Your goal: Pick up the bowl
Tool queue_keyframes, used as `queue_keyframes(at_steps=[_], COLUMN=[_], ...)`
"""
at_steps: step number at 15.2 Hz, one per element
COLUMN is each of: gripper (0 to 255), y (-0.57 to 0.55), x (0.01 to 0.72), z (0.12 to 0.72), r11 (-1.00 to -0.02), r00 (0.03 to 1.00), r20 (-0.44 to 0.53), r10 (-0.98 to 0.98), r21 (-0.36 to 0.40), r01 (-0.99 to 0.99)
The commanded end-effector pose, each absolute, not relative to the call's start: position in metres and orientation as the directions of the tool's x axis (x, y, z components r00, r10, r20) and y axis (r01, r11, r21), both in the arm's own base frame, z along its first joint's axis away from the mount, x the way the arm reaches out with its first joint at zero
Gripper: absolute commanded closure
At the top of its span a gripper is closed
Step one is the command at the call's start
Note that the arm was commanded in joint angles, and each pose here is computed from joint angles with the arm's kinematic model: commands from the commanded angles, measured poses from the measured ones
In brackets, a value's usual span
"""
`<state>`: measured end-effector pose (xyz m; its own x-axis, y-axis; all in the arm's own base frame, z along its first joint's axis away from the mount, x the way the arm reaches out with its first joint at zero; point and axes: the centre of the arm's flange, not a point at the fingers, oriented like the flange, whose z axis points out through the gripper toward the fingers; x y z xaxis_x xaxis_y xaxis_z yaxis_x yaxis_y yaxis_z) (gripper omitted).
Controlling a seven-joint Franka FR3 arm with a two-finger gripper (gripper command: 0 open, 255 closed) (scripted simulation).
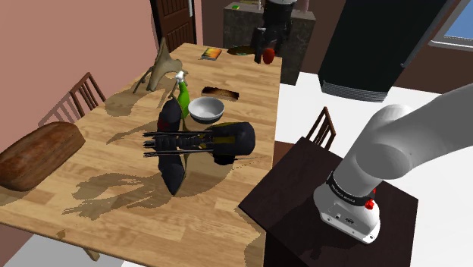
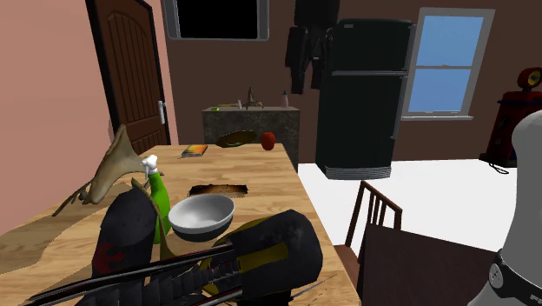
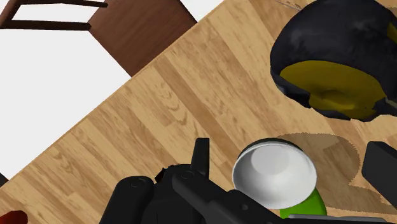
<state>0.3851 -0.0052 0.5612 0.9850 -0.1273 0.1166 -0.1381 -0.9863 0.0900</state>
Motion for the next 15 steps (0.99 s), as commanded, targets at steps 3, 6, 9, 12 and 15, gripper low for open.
queue_keyframes(at_steps=[3, 6, 9, 12, 15], gripper=[0, 0, 0, 0, 0], y=[0.012, 0.024, 0.036, 0.048, 0.059], x=[0.42, 0.447, 0.475, 0.502, 0.529], z=[0.523, 0.496, 0.468, 0.44, 0.412], r11=[-0.985, -0.983, -0.982, -0.98, -0.978], r00=[0.985, 0.986, 0.986, 0.986, 0.987], r20=[0.118, 0.117, 0.117, 0.117, 0.117], r10=[-0.124, -0.121, -0.119, -0.116, -0.113], r21=[0.107, 0.121, 0.134, 0.147, 0.161], r01=[-0.136, -0.135, -0.134, -0.133, -0.132])
